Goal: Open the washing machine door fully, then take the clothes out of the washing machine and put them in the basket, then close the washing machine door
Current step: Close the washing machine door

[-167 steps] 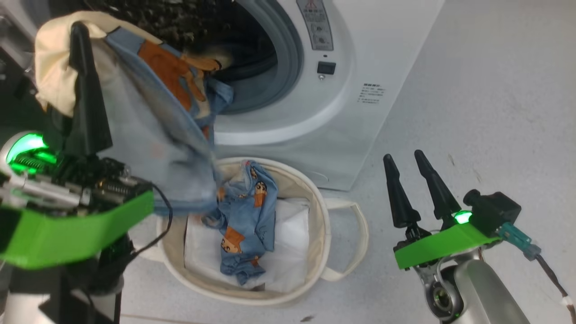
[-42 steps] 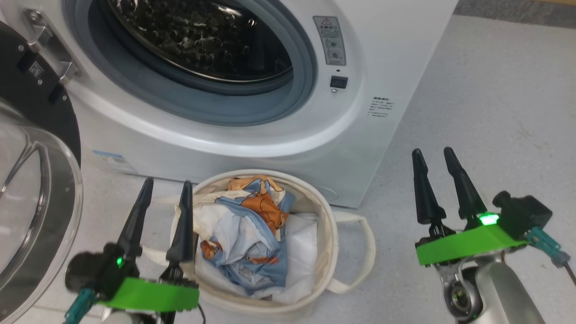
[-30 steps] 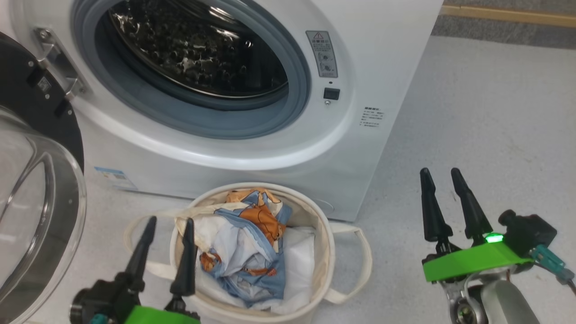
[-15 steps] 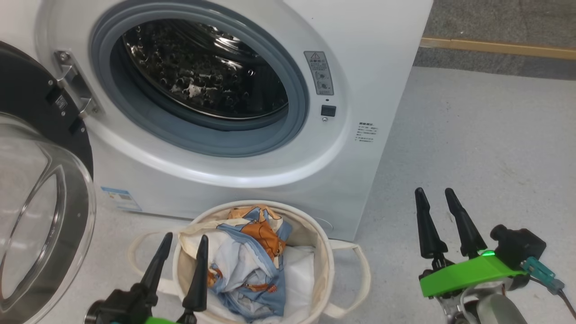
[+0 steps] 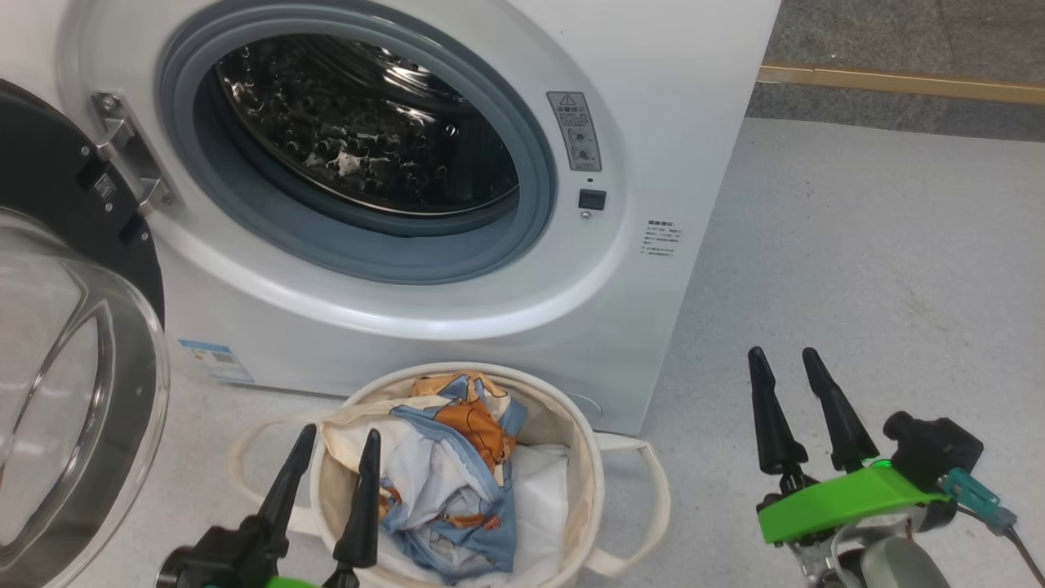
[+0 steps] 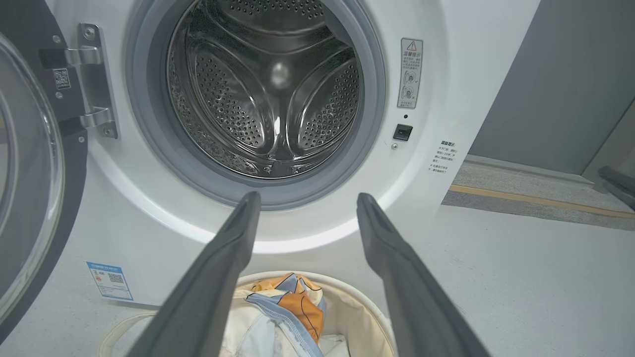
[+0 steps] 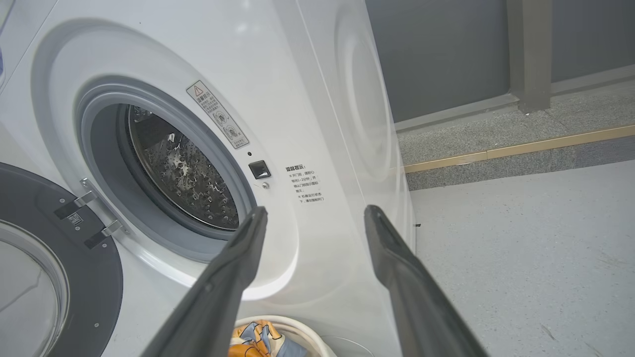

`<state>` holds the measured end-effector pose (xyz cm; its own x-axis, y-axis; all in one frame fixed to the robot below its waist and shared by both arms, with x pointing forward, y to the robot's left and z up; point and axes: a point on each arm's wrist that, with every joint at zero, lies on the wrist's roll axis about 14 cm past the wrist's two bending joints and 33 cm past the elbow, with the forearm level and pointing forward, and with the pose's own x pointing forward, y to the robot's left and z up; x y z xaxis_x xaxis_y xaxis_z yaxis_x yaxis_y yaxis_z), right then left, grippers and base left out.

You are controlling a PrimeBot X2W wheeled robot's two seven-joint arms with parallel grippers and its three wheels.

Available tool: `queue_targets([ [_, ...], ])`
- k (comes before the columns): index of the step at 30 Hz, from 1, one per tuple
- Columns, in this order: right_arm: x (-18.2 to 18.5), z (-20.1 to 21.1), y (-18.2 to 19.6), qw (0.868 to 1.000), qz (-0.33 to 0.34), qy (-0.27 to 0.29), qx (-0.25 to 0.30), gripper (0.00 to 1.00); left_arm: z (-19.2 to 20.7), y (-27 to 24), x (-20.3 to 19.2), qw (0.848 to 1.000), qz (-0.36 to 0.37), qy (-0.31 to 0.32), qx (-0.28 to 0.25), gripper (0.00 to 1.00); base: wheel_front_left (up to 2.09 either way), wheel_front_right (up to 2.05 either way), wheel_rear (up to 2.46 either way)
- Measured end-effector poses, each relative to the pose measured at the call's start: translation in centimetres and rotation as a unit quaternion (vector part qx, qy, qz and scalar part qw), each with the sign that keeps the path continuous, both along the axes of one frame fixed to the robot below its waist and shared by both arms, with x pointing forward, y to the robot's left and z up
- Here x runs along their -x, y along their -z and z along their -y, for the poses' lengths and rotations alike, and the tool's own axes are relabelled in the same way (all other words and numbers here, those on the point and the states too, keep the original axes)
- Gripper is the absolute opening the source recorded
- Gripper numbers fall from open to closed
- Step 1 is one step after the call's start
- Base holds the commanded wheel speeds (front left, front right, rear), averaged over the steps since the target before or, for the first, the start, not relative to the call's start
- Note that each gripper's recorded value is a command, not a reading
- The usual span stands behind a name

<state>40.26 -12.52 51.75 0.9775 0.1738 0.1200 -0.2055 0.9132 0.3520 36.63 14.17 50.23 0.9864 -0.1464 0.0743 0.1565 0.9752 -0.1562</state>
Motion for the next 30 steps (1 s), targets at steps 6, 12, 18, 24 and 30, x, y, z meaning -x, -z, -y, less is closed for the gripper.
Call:
queue_targets([
  [6,0.0,0.1,0.2,1.0,-0.002,0.001,0.0,1.0,0.1,0.1,0.0,1.0,-0.002,0.0,0.0,1.0,0.0,0.0,0.0],
  [12,0.1,0.1,0.1,1.0,-0.002,0.002,0.001,1.0,0.2,0.1,0.0,1.0,-0.001,0.002,0.002,1.0,0.0,0.0,0.0],
  [18,0.0,0.2,0.5,1.0,-0.007,0.002,0.001,1.0,-0.2,0.9,-0.1,0.999,-0.018,-0.01,0.027,1.0,-0.04,0.04,0.01],
  [24,-0.1,0.1,0.8,1.0,-0.011,0.002,0.004,1.0,-0.3,1.3,-0.2,0.999,-0.024,-0.017,0.027,1.0,-0.96,0.59,0.37],
  [30,-0.3,-0.2,0.6,1.0,-0.008,-0.002,0.005,1.0,-0.3,1.1,-0.3,0.999,-0.022,-0.016,0.027,1.0,-1.8,1.43,0.37],
])
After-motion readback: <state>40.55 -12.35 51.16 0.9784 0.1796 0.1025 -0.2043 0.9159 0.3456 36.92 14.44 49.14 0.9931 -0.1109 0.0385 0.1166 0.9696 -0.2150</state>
